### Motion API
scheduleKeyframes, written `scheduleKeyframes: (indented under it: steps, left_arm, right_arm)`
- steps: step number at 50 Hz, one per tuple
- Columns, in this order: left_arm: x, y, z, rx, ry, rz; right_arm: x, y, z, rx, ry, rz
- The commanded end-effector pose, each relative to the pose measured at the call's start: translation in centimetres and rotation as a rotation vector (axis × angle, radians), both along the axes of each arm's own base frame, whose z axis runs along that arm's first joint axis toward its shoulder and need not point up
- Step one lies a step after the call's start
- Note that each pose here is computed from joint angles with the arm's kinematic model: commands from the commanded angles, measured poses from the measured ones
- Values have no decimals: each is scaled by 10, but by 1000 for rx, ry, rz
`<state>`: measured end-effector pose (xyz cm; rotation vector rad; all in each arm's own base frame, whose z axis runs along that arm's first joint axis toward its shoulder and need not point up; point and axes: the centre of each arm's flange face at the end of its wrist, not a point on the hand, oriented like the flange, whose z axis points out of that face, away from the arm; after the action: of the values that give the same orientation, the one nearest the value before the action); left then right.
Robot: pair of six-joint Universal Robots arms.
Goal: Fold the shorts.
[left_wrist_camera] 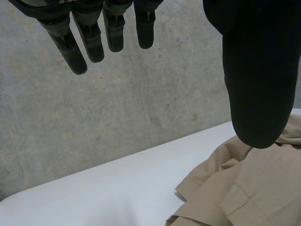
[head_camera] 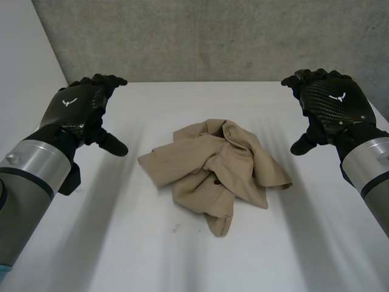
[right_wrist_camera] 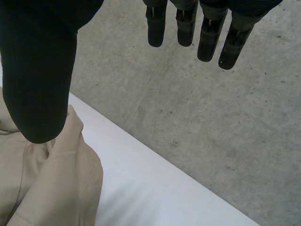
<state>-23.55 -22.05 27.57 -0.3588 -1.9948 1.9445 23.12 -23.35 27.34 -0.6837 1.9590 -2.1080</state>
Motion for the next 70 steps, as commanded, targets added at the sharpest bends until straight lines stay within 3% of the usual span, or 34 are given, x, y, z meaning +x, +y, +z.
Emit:
scheduleKeyframes:
  steps: [1, 5, 10, 17, 21, 31, 37, 44, 50, 51, 52, 55, 56, 58, 60, 64, 70]
  left_arm:
    - [-1, 0, 0, -2, 1, -3]
    - [-3, -1, -3, 0, 0, -9]
    - [-4, -3, -3, -5, 1, -10]
    - [-4, -3, -2, -8, 2, -9]
    - [-4, -2, -1, -11, 3, -9]
    - [-4, -3, -3, -7, 1, -9]
    - [-4, -3, -2, -8, 2, -9]
    - [-3, -2, 1, -17, 5, -7]
    - [-3, -2, 4, -27, 10, -7]
    - [-3, -2, 4, -27, 10, -7]
    - [-3, -2, 7, -35, 13, -6]
    - [-1, -2, 13, -55, 20, 0]
    - [0, -1, 19, -75, 28, 2]
    - [1, 1, 27, -98, 37, 2]
    - [3, 6, 41, -143, 56, 5]
    - [10, 13, 61, -208, 83, 16]
    - [17, 19, 79, -266, 105, 31]
  right_arm:
    - [2, 0, 2, -9, 10, 20]
    - [9, 8, 2, -40, 100, 116]
    - [27, 40, -17, -71, 322, 362]
    - [55, 90, -49, -53, 473, 624]
    - [67, 103, -67, -40, 511, 702]
    - [81, 91, -109, -114, 623, 714]
    - [85, 65, -139, -209, 780, 585]
    - [94, 52, -143, -290, 853, 549]
    - [105, 48, -121, -331, 779, 524]
    - [109, 48, -104, -336, 710, 511]
    - [113, 49, -63, -350, 548, 478]
    - [113, 49, -16, -365, 358, 453]
    - [111, 51, 13, -366, 233, 446]
    - [110, 51, 26, -364, 171, 444]
    - [102, 46, 74, -350, -58, 431]
    - [92, 35, 106, -336, -194, 415]
    - [80, 21, 132, -323, -223, 370]
